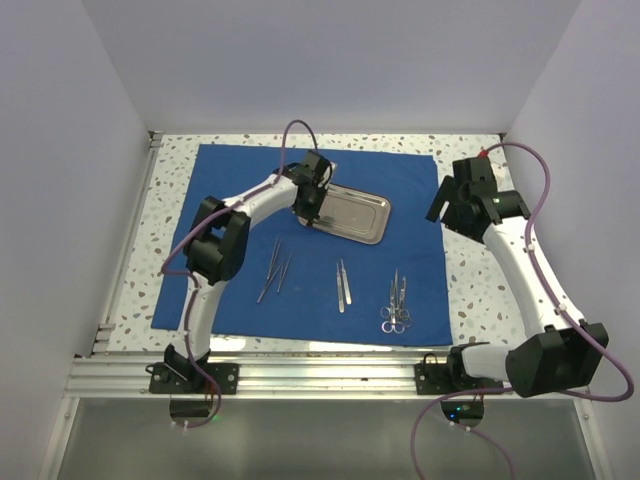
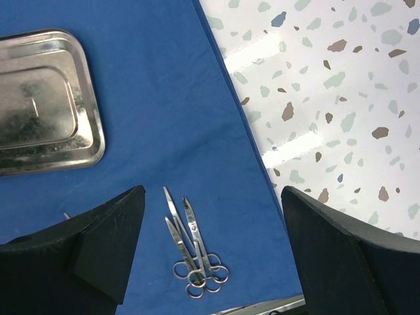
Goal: Open and lay out the surgical kit
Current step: Pick up the medical item from the container, then place the medical item in the surgical kit.
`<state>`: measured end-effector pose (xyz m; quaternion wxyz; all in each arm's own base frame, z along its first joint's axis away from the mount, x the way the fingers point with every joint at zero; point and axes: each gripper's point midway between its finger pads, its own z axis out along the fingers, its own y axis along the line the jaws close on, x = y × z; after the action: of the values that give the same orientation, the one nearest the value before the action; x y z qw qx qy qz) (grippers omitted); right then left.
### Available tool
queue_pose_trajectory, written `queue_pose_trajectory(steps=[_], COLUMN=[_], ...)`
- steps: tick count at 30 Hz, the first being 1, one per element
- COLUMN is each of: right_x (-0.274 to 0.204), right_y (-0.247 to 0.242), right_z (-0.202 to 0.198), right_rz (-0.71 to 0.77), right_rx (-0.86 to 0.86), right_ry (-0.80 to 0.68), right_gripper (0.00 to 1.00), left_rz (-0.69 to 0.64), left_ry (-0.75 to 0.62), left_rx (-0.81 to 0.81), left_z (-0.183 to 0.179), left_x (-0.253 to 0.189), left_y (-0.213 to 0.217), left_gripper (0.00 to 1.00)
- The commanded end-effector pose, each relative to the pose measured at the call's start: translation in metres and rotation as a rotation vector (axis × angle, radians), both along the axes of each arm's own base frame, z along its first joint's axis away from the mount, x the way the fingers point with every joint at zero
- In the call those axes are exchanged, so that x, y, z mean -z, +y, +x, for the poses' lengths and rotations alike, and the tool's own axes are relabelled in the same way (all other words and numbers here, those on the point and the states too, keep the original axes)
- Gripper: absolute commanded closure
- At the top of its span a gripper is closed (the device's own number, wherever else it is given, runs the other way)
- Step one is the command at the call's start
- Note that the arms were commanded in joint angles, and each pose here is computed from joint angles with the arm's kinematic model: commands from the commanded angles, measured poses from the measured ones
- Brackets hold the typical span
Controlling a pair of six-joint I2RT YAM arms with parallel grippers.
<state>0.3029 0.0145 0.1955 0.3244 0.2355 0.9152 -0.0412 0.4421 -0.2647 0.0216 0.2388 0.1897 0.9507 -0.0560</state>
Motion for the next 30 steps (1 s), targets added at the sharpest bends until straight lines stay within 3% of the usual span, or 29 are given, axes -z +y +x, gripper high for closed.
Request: queue_pose_trajectory(steps=[1, 8, 10, 16, 22, 26, 30], right_x=[-0.033, -0.059, -0.058, -0.06, -0.051, -0.053, -0.067], right_y=[-0.006, -0.008, -0.004, 0.006, 0.012, 0.015, 0.009], right_z=[0.001, 0.0, -0.005, -0.032, -0.086, -0.116, -0.133], right_rz=[-0.02, -0.024, 0.004, 0.089, 0.16, 0.193, 0.156], right_rx=[0.007, 0.003, 0.011, 0.032, 0.035, 0.004, -0.032], right_ry=[-0.083, -0.114, -0.107, -0.116, -0.077, -0.072, -0.082], right_gripper=[0.11, 0.1, 0.02, 0.02, 0.02, 0.02, 0.02], left_rz=[0.052, -0.054, -0.072, -0.091, -0.095, -0.098, -0.114], left_ry=[0.195, 0.073, 0.062, 0.024, 0.012, 0.009, 0.014], left_rx=[-0.032, -0.107, -0.137, -0.237, -0.336, -0.364, -0.43], left_z=[-0.05, -0.046, -0.049, -0.074, -0.144, -0.199, -0.229], left_x=[0.019, -0.052, -0.063, -0.089, -0.101, -0.091, -0.074], left_y=[0.017, -0.002, -0.003, -0.014, -0.041, -0.063, -0.082], left_gripper=[1.0, 1.0, 1.0, 1.0, 1.0, 1.0, 1.0])
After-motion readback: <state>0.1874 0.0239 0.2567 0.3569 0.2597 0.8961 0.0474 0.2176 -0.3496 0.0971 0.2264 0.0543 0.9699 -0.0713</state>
